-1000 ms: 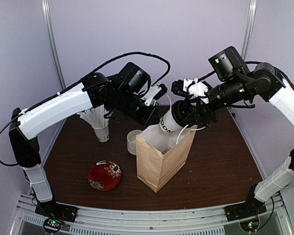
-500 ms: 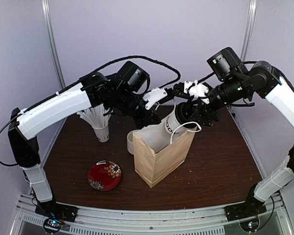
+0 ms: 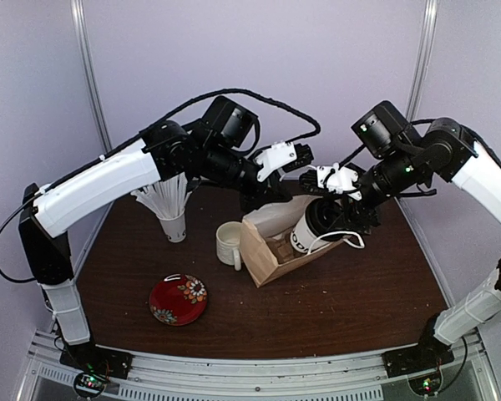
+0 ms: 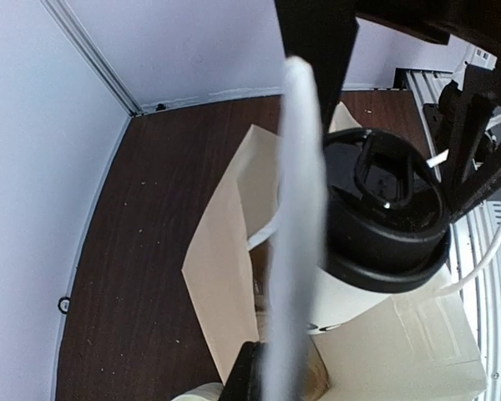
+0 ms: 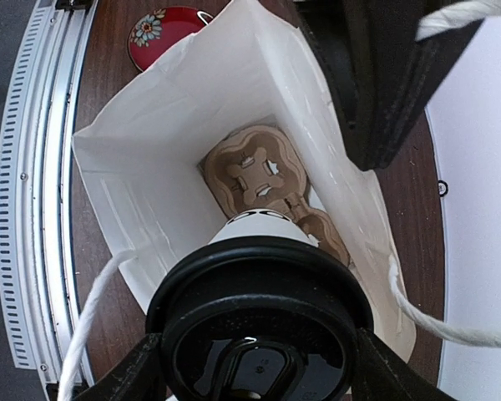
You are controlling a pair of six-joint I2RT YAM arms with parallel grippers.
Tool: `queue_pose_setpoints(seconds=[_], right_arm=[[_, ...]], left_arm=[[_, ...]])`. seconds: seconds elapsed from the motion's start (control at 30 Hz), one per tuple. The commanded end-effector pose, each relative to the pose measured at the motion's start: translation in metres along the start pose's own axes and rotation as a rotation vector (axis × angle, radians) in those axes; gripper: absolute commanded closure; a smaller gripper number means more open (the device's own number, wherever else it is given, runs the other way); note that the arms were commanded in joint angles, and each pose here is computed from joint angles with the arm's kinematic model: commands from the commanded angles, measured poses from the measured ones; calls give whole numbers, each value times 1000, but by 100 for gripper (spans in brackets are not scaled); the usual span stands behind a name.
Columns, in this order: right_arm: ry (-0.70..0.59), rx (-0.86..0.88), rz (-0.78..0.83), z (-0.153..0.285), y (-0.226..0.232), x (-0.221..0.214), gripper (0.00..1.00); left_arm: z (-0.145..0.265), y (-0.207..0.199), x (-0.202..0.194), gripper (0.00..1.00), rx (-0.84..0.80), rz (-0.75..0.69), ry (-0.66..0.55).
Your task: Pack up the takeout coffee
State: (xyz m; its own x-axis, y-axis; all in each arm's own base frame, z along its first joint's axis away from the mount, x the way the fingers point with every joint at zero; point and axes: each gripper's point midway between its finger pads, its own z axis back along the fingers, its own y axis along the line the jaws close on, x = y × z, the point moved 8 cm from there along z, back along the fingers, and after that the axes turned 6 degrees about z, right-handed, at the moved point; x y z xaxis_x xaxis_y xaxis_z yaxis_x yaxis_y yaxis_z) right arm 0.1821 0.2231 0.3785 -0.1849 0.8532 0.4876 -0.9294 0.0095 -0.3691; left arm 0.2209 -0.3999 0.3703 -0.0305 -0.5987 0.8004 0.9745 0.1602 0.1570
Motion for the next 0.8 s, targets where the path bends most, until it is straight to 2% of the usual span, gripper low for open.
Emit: queue_pose_setpoints(seconds=[0.0, 0.17, 0.2, 0.3, 0.37, 0.47, 0.6, 0.77], right_arm=[[23, -20, 36, -4, 8, -5, 56], [65, 9, 80, -15, 19, -12, 57], [70, 21, 90, -17, 23, -12, 57], [78, 48, 119, -19, 31, -12, 57], [86, 56, 140, -20, 35, -11, 57], [97, 67, 175, -19, 41, -12, 57], [82, 101, 206, -13, 48, -10, 57], [61, 62, 186, -6, 43, -4, 57]], left_arm=[[2, 4, 28, 100, 23, -75, -127], [-4, 1, 24, 96, 8, -59, -123], [-5, 2, 23, 93, 12, -57, -123], [-7, 1, 21, 62, 16, -47, -127], [-5, 1, 21, 51, 17, -36, -132], [4, -3, 20, 39, 2, -22, -145], [15, -8, 16, 30, 8, 2, -194], [14, -7, 12, 31, 22, 34, -181]])
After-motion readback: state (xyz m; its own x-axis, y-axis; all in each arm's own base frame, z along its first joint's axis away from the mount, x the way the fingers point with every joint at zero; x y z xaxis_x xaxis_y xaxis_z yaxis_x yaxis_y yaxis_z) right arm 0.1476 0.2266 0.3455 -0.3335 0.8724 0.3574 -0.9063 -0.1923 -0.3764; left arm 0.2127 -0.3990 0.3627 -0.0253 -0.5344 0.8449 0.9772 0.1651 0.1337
